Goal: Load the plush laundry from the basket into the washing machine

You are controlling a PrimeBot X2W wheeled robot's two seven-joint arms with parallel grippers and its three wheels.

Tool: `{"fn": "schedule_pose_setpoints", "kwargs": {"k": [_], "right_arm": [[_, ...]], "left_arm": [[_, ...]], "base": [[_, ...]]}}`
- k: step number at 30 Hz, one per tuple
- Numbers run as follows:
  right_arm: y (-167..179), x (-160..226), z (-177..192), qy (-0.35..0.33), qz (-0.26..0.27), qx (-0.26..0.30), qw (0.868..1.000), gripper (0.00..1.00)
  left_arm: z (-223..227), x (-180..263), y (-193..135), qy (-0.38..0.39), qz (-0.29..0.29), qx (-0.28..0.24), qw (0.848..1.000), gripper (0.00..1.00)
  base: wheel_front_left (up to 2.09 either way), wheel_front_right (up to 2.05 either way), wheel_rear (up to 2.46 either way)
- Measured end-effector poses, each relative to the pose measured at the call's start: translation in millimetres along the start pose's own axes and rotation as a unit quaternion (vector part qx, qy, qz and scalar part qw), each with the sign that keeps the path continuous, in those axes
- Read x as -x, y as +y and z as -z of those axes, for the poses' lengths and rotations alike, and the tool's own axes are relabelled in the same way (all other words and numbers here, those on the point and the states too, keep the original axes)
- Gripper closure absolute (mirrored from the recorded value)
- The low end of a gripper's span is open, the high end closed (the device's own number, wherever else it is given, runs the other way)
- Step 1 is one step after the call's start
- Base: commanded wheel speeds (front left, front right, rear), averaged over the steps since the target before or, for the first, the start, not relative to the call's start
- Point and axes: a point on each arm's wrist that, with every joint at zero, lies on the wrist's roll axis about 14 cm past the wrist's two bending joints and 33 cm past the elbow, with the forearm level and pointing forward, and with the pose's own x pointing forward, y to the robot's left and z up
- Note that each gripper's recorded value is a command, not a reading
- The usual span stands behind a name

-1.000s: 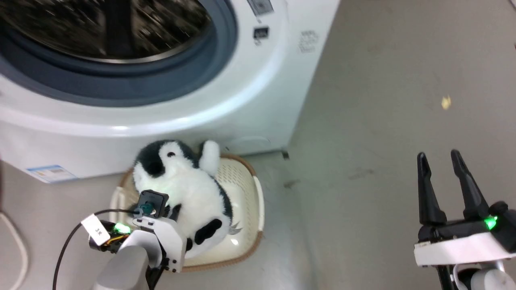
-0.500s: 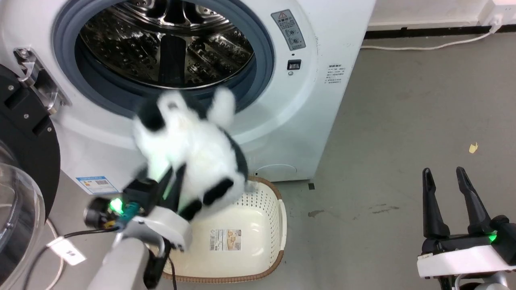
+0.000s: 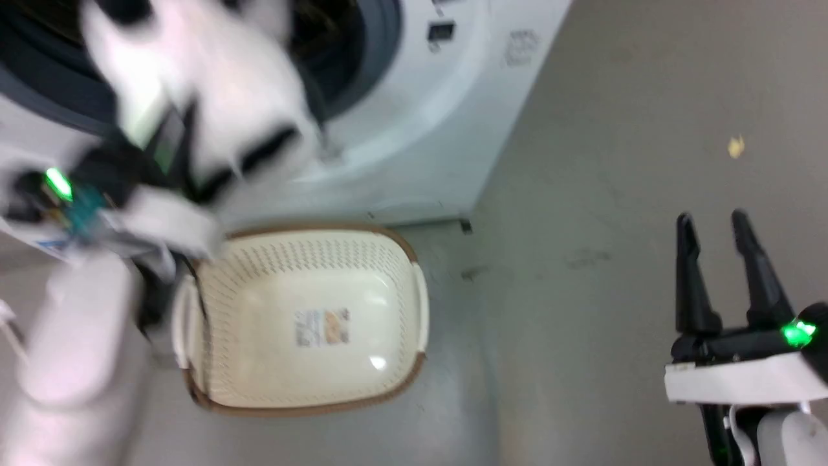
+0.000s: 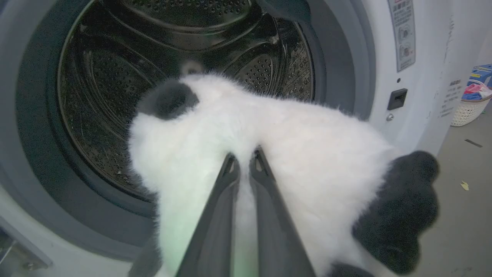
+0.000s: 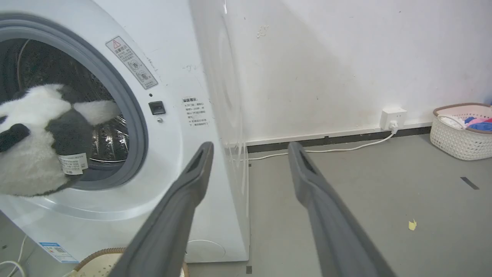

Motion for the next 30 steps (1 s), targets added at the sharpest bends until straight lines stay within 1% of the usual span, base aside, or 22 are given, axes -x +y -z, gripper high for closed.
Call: {"fn": "schedule_pose_setpoints", "kwargs": {"k": [6,7,11,13,17,21,24,28,29,30], "right_arm": [[-20,-7,25,0.03,0.03,-0.002,0.999,0.0],[-26,-7,34,0.043,0.04,-0.002,0.998,0.0],[-36,-7,51,0.066,0.056,-0.002,0.996,0.0],[-40,-7,57,0.076,0.061,0.0,0.995,0.0],[-47,-5,68,0.092,0.073,0.004,0.993,0.0],[-55,-2,76,0.106,0.085,0.011,0.991,0.0],[-59,0,80,0.114,0.091,0.013,0.989,0.0],[-58,0,82,0.116,0.09,0.013,0.989,0.0],[-58,0,81,0.115,0.09,0.013,0.989,0.0],[-58,-1,81,0.114,0.09,0.012,0.989,0.0]], "left_arm": [[-1,-74,24,0.0,0.007,-0.033,0.999,1.0],[7,-96,34,0.015,-0.001,-0.033,0.999,1.0],[32,-135,50,0.053,-0.005,-0.055,0.997,1.0],[46,-152,57,0.071,-0.013,-0.052,0.996,1.0],[85,-173,60,0.113,-0.017,-0.051,0.992,1.0],[124,-183,53,0.156,-0.011,-0.053,0.986,1.0],[136,-188,52,0.163,-0.01,-0.054,0.985,1.0],[141,-188,51,0.163,-0.009,-0.052,0.985,1.0],[141,-187,51,0.164,-0.009,-0.053,0.985,0.38],[141,-185,51,0.163,-0.008,-0.054,0.985,0.0]], "base": [[0.0,0.0,0.0],[0.0,0.0,0.0],[0.0,0.0,0.0],[0.0,0.0,0.0],[0.0,0.0,0.0],[0.0,0.0,0.0],[0.0,0.0,0.0],[0.0,0.0,0.0],[0.0,0.0,0.0],[0.0,0.0,0.0]]}}
